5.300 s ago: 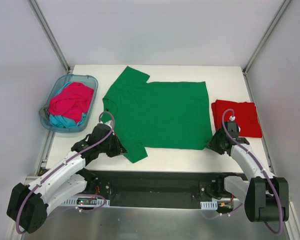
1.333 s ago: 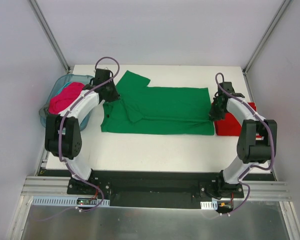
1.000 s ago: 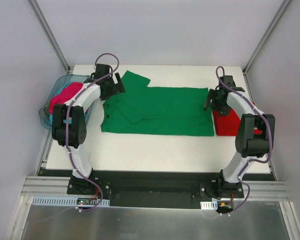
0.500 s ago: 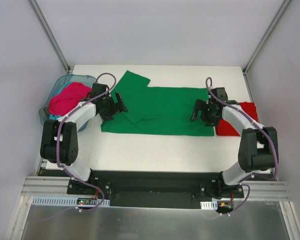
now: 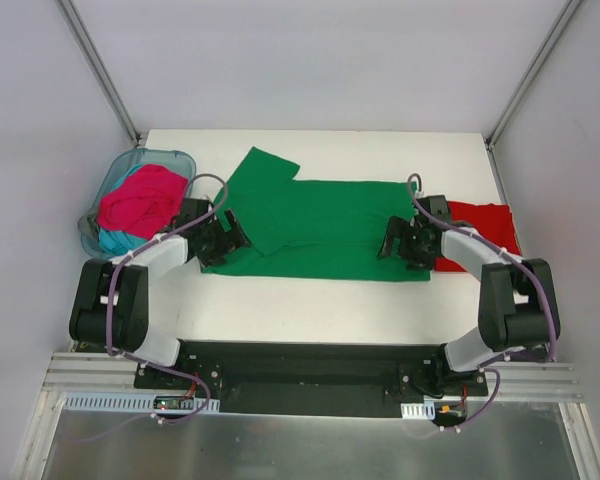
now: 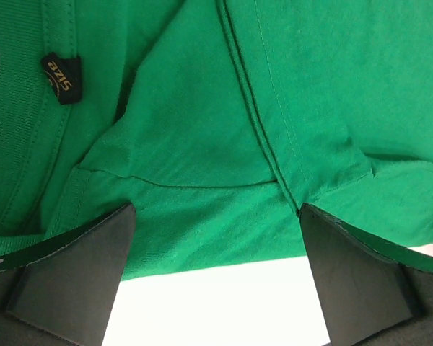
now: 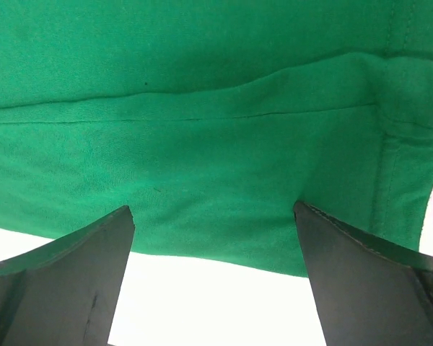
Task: Fold and stack the t-shirts
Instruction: Fold the flattened tshirt in 1/3 of the way
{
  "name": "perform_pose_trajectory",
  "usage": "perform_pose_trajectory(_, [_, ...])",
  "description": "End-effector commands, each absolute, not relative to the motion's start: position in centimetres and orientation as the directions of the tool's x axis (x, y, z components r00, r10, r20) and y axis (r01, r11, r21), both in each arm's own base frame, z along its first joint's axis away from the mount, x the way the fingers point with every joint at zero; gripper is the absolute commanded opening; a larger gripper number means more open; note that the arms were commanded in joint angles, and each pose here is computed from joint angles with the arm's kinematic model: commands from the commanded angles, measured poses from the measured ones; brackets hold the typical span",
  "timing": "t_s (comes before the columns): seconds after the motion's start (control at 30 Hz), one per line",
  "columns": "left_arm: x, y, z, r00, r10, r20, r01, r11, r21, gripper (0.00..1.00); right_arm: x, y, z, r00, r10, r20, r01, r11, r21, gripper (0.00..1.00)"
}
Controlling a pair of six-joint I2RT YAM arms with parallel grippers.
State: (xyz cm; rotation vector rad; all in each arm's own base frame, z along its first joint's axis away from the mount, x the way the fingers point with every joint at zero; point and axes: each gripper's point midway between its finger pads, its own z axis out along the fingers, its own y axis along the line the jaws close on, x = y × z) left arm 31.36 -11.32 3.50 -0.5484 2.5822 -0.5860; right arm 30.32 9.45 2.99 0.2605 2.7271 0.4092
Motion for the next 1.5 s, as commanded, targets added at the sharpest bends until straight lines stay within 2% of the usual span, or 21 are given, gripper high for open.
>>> perform_pose_trajectory(0.0, [24.1,-8.8,0.0,-0.839,-0.497,-0.219,-0.415,0.847,-0.333,0.99,24.6,8.4,1.4,-0.935,0.262,-0.239,0.193,0.941,0.276,0.96])
perform_pose_trajectory(0.2, [18.4,-7.7,-0.1,-0.821,-0.537,-0.193,-0.469,0.827,-0.310,0.99,19.7,7.2,1.6,-0.914,0.324,-0.242,0.262,0.930,0.258,0.96])
perform_pose_trajectory(0.33, [16.7,-8.0,0.5,-0.799,-0.564,-0.207,-0.467,0.800,-0.376,0.99,17.9,8.1,1.8,-0.910,0.337,-0.241,0.254,0.914,0.317,0.96])
perform_pose_trajectory(0.47, [15.1,-7.3,0.5,-0.758,-0.613,-0.221,-0.515,0.771,-0.374,0.99,16.2,7.4,1.8,-0.883,0.389,-0.263,0.308,0.902,0.303,0.96])
perform_pose_trajectory(0.6, [15.0,-6.4,1.1,-0.698,-0.662,-0.271,-0.555,0.740,-0.379,0.99,15.6,7.1,2.6,-0.869,0.397,-0.296,0.305,0.900,0.311,0.96])
perform_pose_trajectory(0.87, [18.7,-6.6,8.1,-0.673,-0.612,-0.416,-0.424,0.780,-0.460,0.99,17.5,8.6,6.8,-0.833,0.361,-0.420,0.171,0.889,0.425,0.96])
perform_pose_trajectory(1.03, [19.5,-8.3,9.3,-0.708,-0.599,-0.374,-0.390,0.774,-0.499,0.99,18.5,11.1,8.8,-0.833,0.314,-0.456,0.031,0.849,0.527,0.96])
perform_pose_trajectory(1.17, [19.5,-11.7,9.6,-0.780,-0.519,-0.349,-0.265,0.780,-0.567,0.99,19.0,12.8,8.6,-0.843,0.277,-0.460,-0.045,0.817,0.575,0.96])
perform_pose_trajectory(1.33, [18.6,-16.1,9.0,-0.874,-0.378,-0.305,-0.137,0.795,-0.591,0.99,18.6,13.0,6.3,-0.880,0.239,-0.412,-0.026,0.840,0.542,0.96])
perform_pose_trajectory(1.4, [18.4,-16.6,7.7,-0.892,-0.360,-0.272,-0.159,0.815,-0.558,0.99,18.6,12.8,5.7,-0.884,0.238,-0.402,-0.015,0.846,0.533,0.96])
perform_pose_trajectory(1.47, [18.3,-16.7,6.9,-0.904,-0.349,-0.247,-0.174,0.828,-0.534,0.95,18.4,12.7,5.1,-0.888,0.238,-0.393,-0.002,0.853,0.522,0.96])
